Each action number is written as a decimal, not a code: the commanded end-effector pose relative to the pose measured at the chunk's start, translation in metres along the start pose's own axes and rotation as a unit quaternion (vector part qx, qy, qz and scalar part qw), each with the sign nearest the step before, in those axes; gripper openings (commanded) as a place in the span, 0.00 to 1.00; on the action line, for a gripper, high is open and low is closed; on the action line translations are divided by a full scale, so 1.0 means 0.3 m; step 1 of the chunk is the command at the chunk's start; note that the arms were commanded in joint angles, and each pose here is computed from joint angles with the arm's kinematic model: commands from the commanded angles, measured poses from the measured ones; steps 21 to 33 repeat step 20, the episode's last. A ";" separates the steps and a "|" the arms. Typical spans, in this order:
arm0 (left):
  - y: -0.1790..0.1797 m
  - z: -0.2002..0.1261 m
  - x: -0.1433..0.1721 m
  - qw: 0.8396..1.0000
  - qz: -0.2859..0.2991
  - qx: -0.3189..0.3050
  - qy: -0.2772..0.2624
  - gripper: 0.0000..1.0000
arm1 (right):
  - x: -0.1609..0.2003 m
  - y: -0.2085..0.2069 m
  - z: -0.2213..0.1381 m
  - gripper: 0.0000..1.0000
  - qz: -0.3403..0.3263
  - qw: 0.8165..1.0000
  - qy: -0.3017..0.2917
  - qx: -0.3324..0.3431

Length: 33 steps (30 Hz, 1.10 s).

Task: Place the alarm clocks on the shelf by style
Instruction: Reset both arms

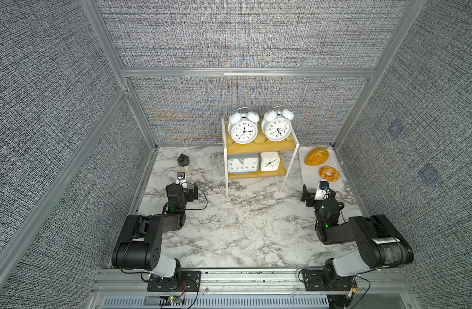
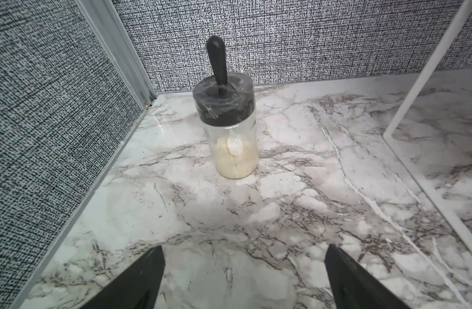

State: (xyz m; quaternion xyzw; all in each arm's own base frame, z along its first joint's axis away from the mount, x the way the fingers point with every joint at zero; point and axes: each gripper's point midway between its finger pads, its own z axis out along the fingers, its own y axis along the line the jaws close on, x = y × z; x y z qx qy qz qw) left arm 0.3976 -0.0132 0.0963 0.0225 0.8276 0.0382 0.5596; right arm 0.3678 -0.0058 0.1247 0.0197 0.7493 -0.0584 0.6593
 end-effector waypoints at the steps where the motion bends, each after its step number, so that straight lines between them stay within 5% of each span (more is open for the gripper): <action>1: 0.011 0.002 0.004 1.000 -0.008 -0.008 0.004 0.99 | -0.004 -0.001 0.008 0.99 0.009 1.000 0.000 -0.003; 33: 0.011 0.002 0.003 1.000 -0.008 -0.008 0.004 0.99 | 0.001 0.000 0.019 0.99 0.013 1.000 0.007 -0.014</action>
